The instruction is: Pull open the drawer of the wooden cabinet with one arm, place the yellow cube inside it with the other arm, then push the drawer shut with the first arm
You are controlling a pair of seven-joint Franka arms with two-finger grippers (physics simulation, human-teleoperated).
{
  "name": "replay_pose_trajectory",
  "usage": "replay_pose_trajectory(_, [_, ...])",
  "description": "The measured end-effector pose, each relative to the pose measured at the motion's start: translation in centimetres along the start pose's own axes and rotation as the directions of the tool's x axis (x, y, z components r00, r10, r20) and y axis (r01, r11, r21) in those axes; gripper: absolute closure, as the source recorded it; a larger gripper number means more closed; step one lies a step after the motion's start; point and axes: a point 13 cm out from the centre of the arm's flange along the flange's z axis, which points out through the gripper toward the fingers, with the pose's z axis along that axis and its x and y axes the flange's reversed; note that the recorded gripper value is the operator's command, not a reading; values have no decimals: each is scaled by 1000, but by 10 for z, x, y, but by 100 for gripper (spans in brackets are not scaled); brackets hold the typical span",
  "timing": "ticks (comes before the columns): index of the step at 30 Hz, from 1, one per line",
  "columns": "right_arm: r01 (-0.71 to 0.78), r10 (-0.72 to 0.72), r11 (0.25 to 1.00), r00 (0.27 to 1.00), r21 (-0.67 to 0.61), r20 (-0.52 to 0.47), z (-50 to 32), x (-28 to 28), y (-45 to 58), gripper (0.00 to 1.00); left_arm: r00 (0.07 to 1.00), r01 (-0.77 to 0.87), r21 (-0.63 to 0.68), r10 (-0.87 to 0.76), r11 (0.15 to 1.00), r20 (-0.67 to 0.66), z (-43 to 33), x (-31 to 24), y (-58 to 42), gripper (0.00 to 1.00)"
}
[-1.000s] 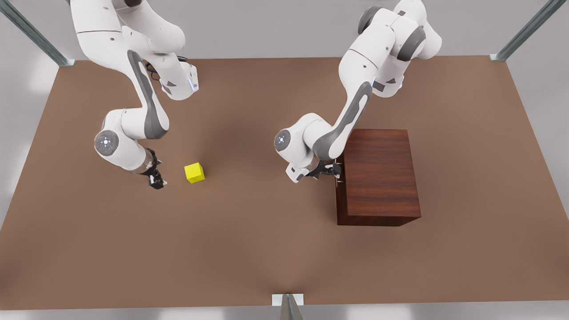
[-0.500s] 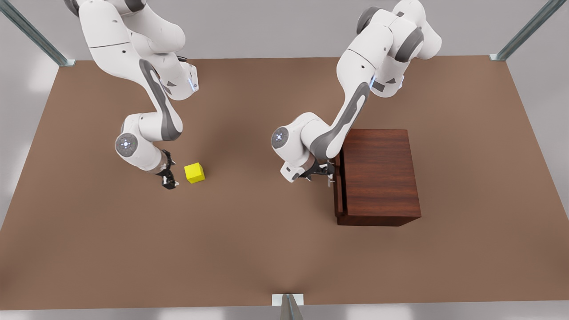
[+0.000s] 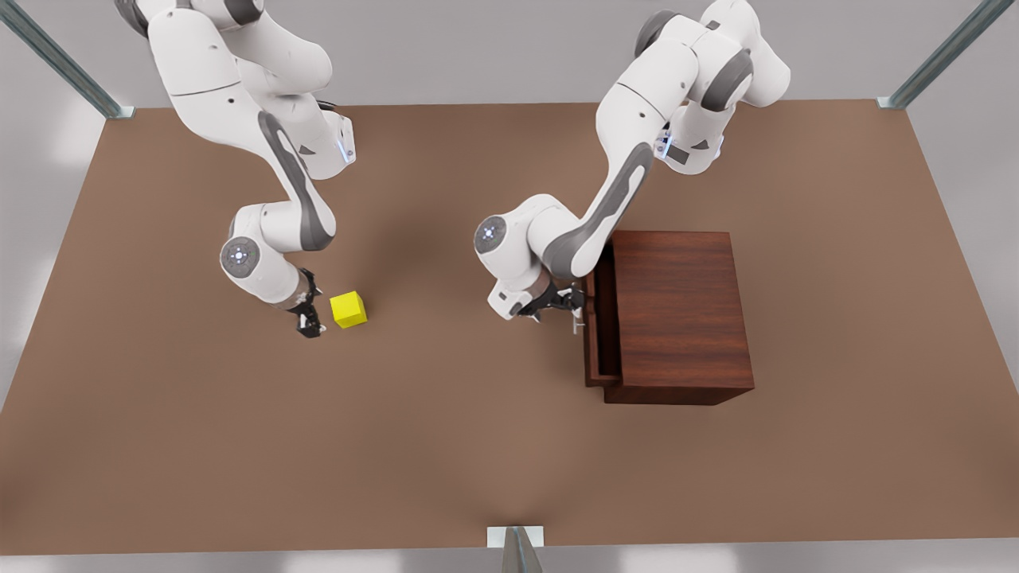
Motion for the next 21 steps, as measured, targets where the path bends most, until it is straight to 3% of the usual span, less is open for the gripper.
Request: replay_pose_trajectory(21, [92, -94, 992, 995, 84, 21, 49, 22, -19, 0, 999, 29, 55, -31, 998, 35, -15, 16, -41, 0])
